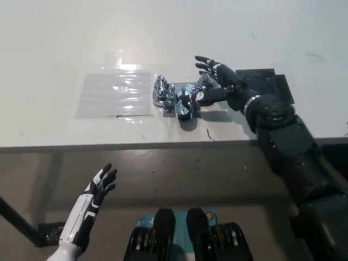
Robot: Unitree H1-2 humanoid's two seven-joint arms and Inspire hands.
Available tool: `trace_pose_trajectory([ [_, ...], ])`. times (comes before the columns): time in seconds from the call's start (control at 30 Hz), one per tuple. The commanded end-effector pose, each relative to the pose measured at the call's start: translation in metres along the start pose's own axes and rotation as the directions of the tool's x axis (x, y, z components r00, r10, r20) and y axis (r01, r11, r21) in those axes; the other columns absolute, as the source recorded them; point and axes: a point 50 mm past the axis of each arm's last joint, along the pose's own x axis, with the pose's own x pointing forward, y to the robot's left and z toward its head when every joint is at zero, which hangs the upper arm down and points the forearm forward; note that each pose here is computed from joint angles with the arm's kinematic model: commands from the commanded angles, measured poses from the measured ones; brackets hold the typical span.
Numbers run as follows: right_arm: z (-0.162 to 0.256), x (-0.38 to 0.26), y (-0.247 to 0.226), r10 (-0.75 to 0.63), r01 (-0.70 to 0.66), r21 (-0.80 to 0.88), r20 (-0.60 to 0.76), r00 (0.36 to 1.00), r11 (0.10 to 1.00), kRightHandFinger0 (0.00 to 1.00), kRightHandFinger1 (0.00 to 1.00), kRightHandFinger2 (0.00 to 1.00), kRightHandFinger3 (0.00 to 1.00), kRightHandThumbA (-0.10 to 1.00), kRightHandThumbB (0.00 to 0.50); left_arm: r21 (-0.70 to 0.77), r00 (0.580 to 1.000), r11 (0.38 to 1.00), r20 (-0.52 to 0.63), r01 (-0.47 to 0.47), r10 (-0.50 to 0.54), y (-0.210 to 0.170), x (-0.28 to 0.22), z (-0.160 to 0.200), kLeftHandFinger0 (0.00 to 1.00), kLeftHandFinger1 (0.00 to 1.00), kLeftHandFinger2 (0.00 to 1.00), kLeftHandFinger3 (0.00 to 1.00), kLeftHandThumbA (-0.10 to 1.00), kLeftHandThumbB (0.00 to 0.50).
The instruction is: The faucet is at the center of the desk and the robot turn off the faucet by turning the right faucet handle using the right hand
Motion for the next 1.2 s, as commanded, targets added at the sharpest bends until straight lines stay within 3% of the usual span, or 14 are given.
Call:
trace_pose_trajectory([
  [0.0, 0.048, 0.014, 0.088, -0.236, 0.235, 0.029, 0.215, 0.948, 0.972, 1.00, 1.00, 1.00, 1.00, 1.00, 0.328, 0.012, 0.999, 1.000, 0.049, -0.006, 0.006, 0.009, 0.002, 0.011, 1.00, 1.00, 1.00, 1.00, 0.96, 0.317],
  [0.07, 0.050, 0.012, 0.097, -0.363, 0.357, 0.069, 0.237, 0.901, 0.931, 1.00, 1.00, 1.00, 1.00, 1.00, 0.315, 0.007, 0.999, 1.000, 0.053, -0.006, 0.006, 0.009, 0.003, 0.010, 1.00, 1.00, 1.00, 1.00, 0.96, 0.309],
  [0.23, 0.066, 0.007, 0.113, -0.516, 0.489, 0.164, 0.267, 0.814, 0.857, 1.00, 1.00, 1.00, 1.00, 1.00, 0.234, 0.019, 0.999, 1.000, 0.047, -0.008, 0.007, 0.010, 0.002, 0.011, 1.00, 1.00, 1.00, 1.00, 0.97, 0.311],
  [0.3, 0.068, 0.006, 0.114, -0.530, 0.501, 0.173, 0.266, 0.805, 0.848, 1.00, 1.00, 1.00, 1.00, 1.00, 0.231, 0.020, 0.999, 1.000, 0.049, -0.007, 0.006, 0.010, 0.002, 0.011, 1.00, 1.00, 1.00, 1.00, 0.97, 0.312],
  [0.33, 0.070, 0.005, 0.114, -0.554, 0.520, 0.191, 0.268, 0.788, 0.832, 1.00, 1.00, 1.00, 1.00, 1.00, 0.195, 0.021, 0.999, 1.000, 0.054, -0.006, 0.005, 0.011, 0.003, 0.011, 1.00, 1.00, 1.00, 1.00, 0.97, 0.312],
  [0.5, 0.076, 0.003, 0.117, -0.634, 0.580, 0.259, 0.251, 0.732, 0.772, 1.00, 1.00, 1.00, 1.00, 1.00, 0.143, 0.025, 0.998, 1.000, 0.058, -0.003, 0.002, 0.014, 0.003, 0.012, 1.00, 1.00, 1.00, 1.00, 0.97, 0.316],
  [0.77, 0.089, 0.000, 0.118, -0.736, 0.663, 0.322, 0.234, 0.636, 0.676, 1.00, 1.00, 1.00, 1.00, 1.00, 0.099, 0.036, 0.999, 0.999, 0.051, 0.002, -0.004, 0.014, 0.004, 0.012, 1.00, 1.00, 1.00, 1.00, 0.97, 0.318],
  [0.97, 0.092, -0.007, 0.106, -0.738, 0.618, 0.411, 0.289, 0.609, 0.670, 1.00, 1.00, 1.00, 1.00, 1.00, 0.122, 0.035, 0.998, 0.999, 0.055, 0.003, -0.005, 0.015, 0.006, 0.013, 1.00, 1.00, 1.00, 1.00, 0.97, 0.323],
  [1.0, 0.093, -0.011, 0.102, -0.734, 0.591, 0.443, 0.308, 0.606, 0.674, 1.00, 1.00, 1.00, 1.00, 1.00, 0.177, 0.038, 0.998, 0.999, 0.055, 0.002, -0.004, 0.016, 0.006, 0.014, 1.00, 1.00, 1.00, 1.00, 0.97, 0.307],
  [1.07, 0.098, -0.020, 0.092, -0.718, 0.543, 0.480, 0.349, 0.602, 0.689, 1.00, 1.00, 1.00, 1.00, 1.00, 0.155, 0.040, 0.998, 0.999, 0.056, 0.002, -0.004, 0.017, 0.006, 0.014, 1.00, 1.00, 1.00, 1.00, 0.97, 0.305],
  [1.13, 0.106, -0.031, 0.083, -0.711, 0.506, 0.509, 0.394, 0.582, 0.696, 1.00, 1.00, 1.00, 1.00, 1.00, 0.173, 0.040, 0.998, 0.999, 0.059, 0.002, -0.005, 0.017, 0.006, 0.014, 1.00, 1.00, 1.00, 1.00, 0.97, 0.304],
  [1.17, 0.114, -0.041, 0.074, -0.708, 0.478, 0.530, 0.425, 0.564, 0.700, 1.00, 1.00, 1.00, 1.00, 1.00, 0.220, 0.039, 0.998, 0.999, 0.057, 0.004, -0.006, 0.018, 0.006, 0.014, 1.00, 1.00, 1.00, 1.00, 0.97, 0.316],
])
